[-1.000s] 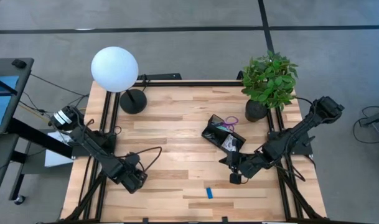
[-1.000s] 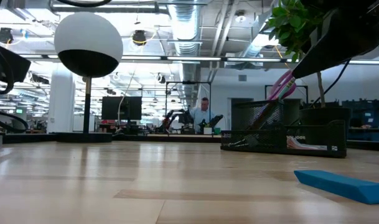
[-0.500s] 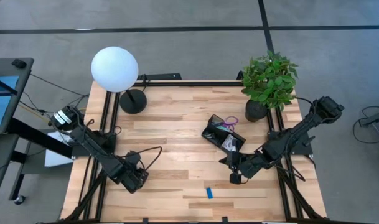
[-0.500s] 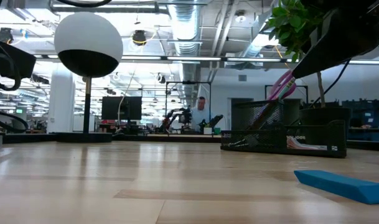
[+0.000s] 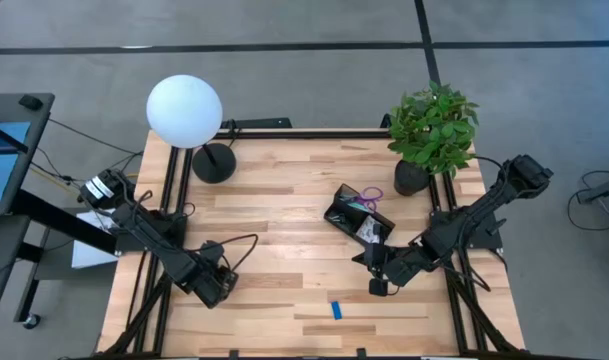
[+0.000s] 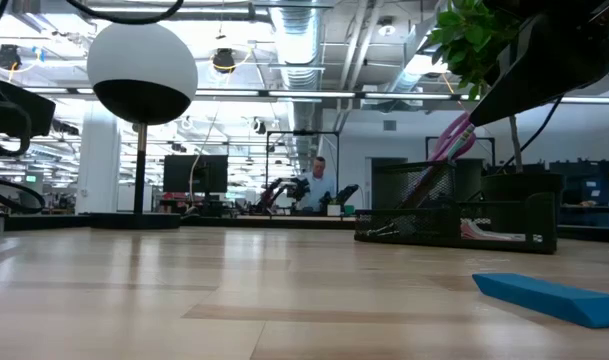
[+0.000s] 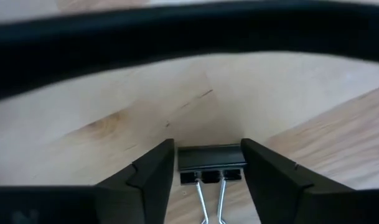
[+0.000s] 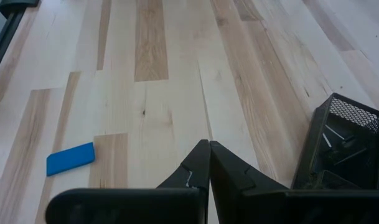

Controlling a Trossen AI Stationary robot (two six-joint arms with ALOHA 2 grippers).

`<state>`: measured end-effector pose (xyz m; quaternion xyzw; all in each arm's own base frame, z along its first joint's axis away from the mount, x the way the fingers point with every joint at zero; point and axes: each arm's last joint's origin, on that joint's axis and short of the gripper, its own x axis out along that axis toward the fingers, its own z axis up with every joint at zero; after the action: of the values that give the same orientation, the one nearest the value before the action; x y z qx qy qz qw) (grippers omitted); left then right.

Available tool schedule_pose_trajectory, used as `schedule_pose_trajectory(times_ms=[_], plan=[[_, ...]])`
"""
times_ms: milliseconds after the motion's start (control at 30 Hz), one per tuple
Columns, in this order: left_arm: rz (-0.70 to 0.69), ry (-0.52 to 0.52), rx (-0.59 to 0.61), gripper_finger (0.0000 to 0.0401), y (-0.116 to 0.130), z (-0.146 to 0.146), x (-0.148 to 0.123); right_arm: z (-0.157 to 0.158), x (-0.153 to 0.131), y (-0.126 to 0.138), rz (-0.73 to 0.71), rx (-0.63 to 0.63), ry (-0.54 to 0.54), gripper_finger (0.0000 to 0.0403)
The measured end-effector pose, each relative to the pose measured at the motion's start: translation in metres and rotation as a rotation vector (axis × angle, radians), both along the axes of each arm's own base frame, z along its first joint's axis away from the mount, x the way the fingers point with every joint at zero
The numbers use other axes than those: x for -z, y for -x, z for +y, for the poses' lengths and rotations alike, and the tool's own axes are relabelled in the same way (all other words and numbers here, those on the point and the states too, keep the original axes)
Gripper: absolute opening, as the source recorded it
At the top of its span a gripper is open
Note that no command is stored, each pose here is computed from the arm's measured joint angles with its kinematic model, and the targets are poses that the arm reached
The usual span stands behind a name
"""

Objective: Pick and place office supplies into organizer
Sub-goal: Put the black binder clip into the black desk organizer

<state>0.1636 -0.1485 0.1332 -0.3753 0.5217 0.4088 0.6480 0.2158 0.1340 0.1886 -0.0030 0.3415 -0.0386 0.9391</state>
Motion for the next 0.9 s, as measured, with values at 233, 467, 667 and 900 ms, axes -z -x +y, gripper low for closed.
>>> schedule_pose_trajectory(times_ms=[233, 467, 667, 900], plan=[[-0.006, 0.012, -0.026, 0.0132, -0.004, -0.001, -0.002, 0.0, 0.0, 0.0, 0.0, 0.0, 0.0, 0.0005], [-0.16, -0.028, -0.031, 0.0139, -0.037, 0.007, -0.02, 0.001, -0.001, 0.0, 0.005, -0.002, 0.002, 0.0005], [-0.346, -0.212, 0.055, 0.0131, -0.084, 0.042, -0.039, 0.009, -0.01, 0.006, 0.041, 0.001, -0.018, 0.0005], [-0.664, -0.466, 0.171, 0.0136, -0.145, 0.103, -0.065, 0.021, 0.003, 0.036, 0.16, 0.13, -0.142, 0.0005]])
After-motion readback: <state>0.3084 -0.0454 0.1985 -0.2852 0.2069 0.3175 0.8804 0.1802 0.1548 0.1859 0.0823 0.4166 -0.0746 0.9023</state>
